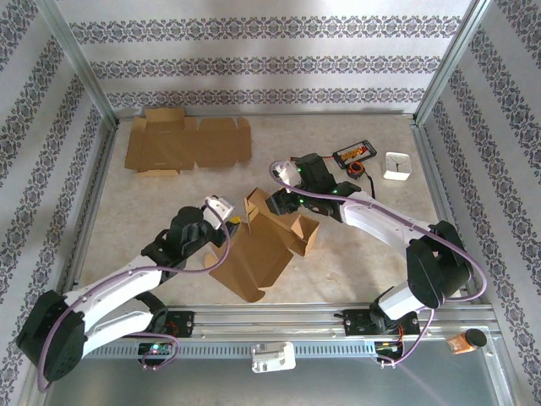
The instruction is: Fold the paper box
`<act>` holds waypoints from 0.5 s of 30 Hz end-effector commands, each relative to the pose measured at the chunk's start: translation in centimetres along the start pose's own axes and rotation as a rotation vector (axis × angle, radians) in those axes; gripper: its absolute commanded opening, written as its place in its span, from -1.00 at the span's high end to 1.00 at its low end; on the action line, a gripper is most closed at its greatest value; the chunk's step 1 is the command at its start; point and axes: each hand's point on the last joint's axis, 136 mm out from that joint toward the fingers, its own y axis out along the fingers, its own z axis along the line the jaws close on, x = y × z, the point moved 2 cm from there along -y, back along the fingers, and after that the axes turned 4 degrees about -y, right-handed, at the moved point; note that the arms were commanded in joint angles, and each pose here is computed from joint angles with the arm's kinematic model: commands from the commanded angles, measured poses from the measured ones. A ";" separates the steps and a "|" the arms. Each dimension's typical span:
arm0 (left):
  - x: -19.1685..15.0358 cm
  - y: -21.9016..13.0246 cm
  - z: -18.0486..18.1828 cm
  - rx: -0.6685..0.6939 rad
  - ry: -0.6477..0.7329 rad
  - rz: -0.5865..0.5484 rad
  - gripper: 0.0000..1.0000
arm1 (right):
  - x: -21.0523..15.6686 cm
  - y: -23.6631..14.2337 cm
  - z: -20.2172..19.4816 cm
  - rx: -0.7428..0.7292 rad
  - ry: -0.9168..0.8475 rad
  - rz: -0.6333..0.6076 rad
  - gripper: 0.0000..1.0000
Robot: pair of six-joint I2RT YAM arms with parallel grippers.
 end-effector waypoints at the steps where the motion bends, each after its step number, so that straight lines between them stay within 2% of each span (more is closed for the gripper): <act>1: -0.6 1.0 1.1 -0.039 0.074 0.080 -0.08 | -4.6 1.1 -0.8 -0.031 0.026 0.187 -0.10; 5: 0.2 2.3 0.5 -0.187 0.055 0.087 -0.07 | -4.2 0.9 -0.7 -0.015 0.031 0.177 -0.10; 9: 0.9 3.1 -1.4 -0.354 0.113 0.113 -0.09 | -3.7 0.6 -0.2 0.039 0.060 0.163 -0.14; 15: 0.7 5.1 -1.4 -0.399 0.197 0.177 -0.07 | -3.2 0.5 -0.2 0.108 0.134 0.155 -0.16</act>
